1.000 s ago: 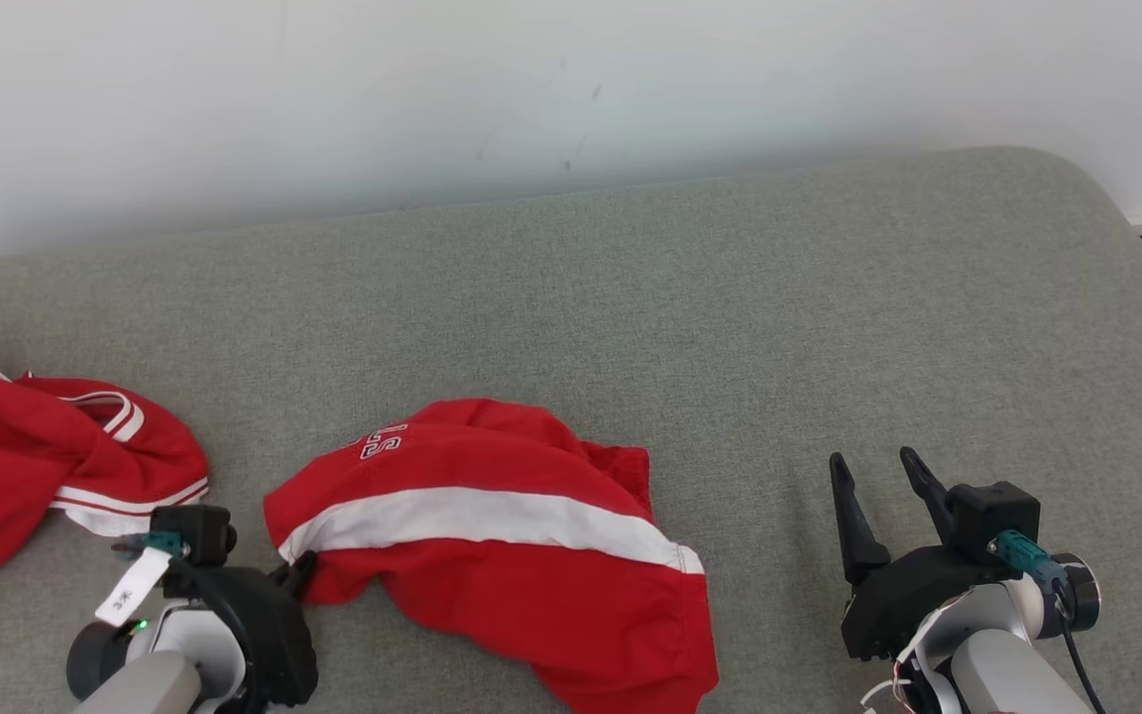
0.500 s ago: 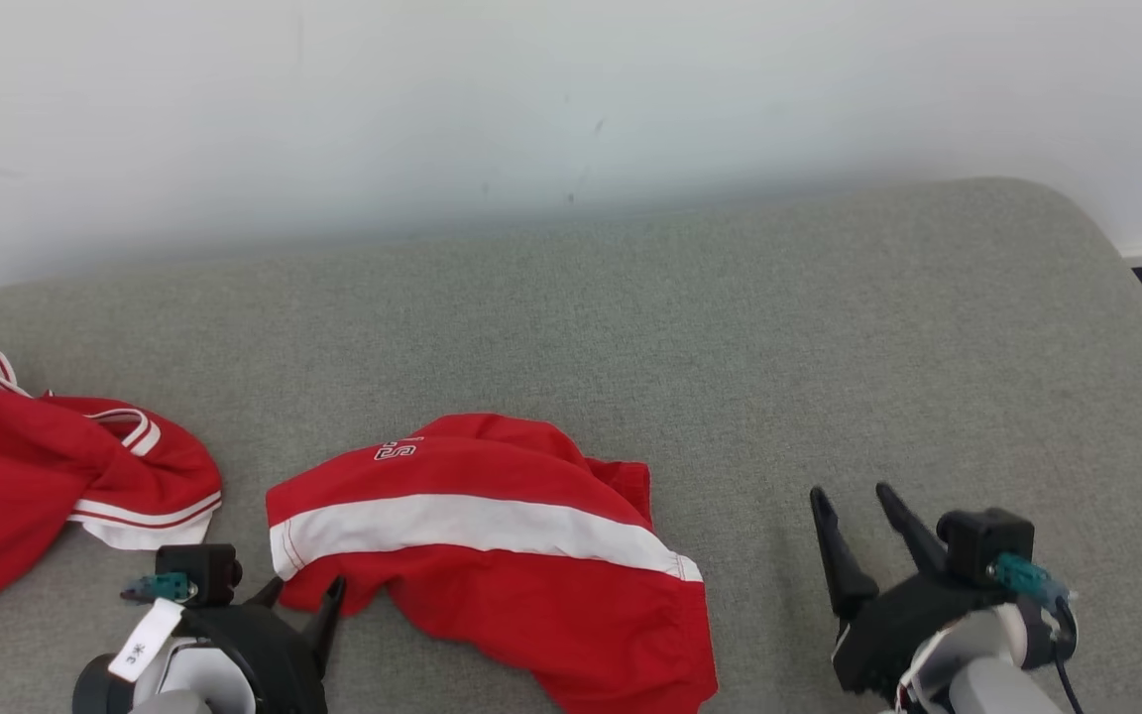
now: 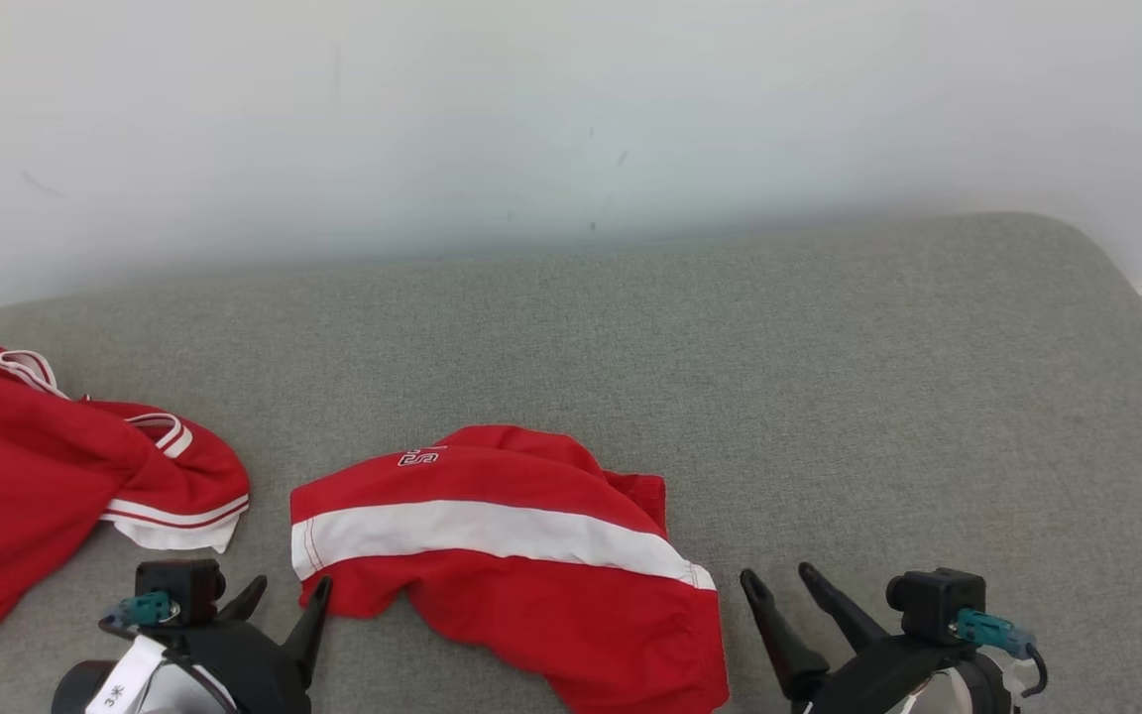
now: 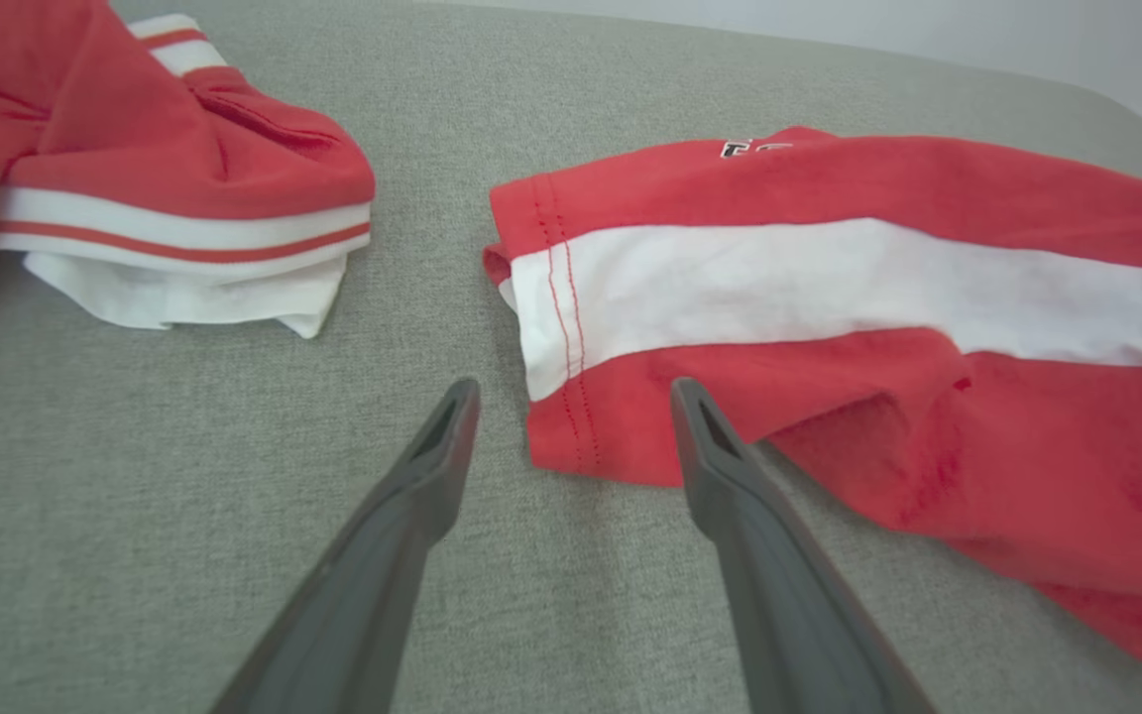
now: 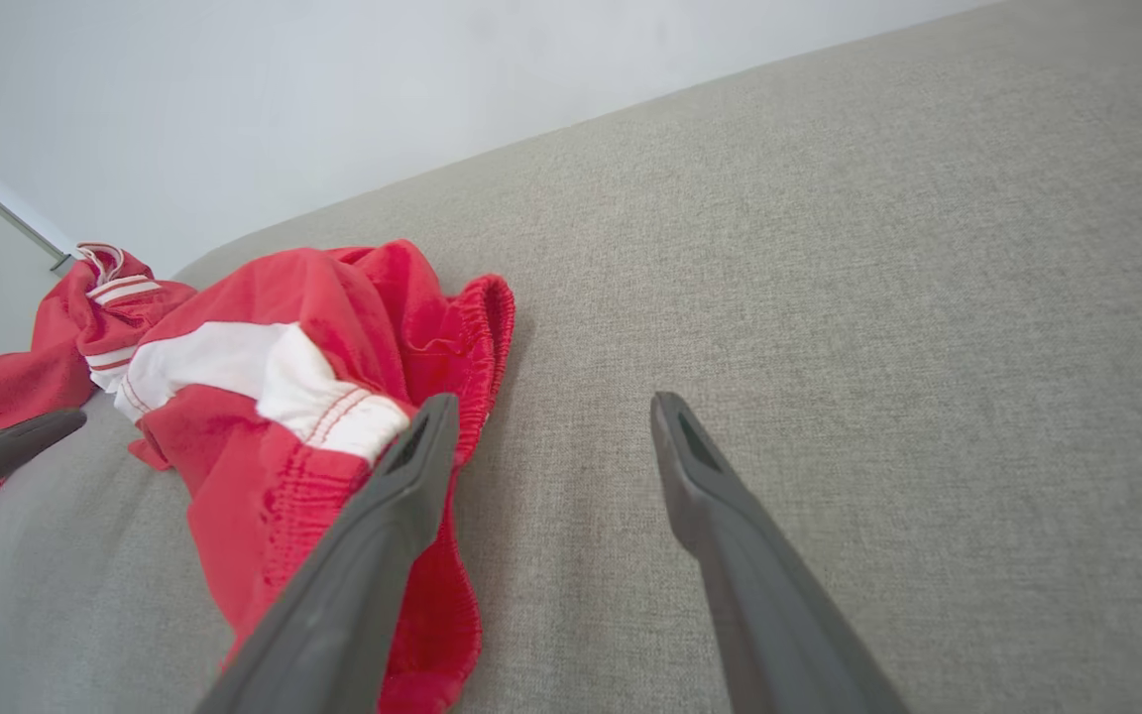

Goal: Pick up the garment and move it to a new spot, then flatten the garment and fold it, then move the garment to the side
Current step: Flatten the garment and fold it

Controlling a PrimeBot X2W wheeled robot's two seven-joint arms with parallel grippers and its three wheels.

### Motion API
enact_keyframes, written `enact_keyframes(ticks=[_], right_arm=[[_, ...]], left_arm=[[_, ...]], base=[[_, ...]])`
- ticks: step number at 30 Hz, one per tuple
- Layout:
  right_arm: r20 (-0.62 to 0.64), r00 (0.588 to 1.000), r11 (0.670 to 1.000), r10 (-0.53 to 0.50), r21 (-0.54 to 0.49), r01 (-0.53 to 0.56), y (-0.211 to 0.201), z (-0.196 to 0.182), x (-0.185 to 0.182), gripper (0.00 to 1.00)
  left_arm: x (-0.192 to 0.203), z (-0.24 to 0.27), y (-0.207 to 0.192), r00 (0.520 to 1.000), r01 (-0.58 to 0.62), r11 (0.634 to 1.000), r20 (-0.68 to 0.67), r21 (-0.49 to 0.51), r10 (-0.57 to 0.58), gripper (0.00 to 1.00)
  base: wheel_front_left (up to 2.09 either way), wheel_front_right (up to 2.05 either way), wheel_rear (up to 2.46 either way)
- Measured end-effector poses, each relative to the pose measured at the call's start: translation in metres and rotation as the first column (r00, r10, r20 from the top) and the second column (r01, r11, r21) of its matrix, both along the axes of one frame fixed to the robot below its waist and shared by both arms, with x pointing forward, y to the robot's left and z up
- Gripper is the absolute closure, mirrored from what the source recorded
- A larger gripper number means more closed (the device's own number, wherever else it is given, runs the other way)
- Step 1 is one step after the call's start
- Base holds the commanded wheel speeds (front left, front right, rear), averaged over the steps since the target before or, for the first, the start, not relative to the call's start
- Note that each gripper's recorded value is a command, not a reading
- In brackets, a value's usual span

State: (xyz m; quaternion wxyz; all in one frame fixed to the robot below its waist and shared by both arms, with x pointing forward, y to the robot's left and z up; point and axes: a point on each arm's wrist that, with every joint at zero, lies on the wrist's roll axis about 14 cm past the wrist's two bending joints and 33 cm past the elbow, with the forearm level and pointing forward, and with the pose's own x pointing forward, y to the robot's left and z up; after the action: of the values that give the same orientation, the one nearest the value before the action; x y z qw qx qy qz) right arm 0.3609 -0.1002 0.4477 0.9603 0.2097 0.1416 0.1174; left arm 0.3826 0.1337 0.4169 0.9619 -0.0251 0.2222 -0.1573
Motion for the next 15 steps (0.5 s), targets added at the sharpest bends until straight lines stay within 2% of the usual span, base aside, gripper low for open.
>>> enact_keyframes(ticks=[15], right_arm=[[-0.001, 0.995, 0.988, 0.099, 0.119, -0.098, 0.031, 0.024, -0.007, 0.00]], left_arm=[[0.008, 0.005, 0.003, 1.000, -0.007, 1.000, -0.007, -0.012, 0.007, 0.00]], base=[[0.00, 0.00, 0.00]])
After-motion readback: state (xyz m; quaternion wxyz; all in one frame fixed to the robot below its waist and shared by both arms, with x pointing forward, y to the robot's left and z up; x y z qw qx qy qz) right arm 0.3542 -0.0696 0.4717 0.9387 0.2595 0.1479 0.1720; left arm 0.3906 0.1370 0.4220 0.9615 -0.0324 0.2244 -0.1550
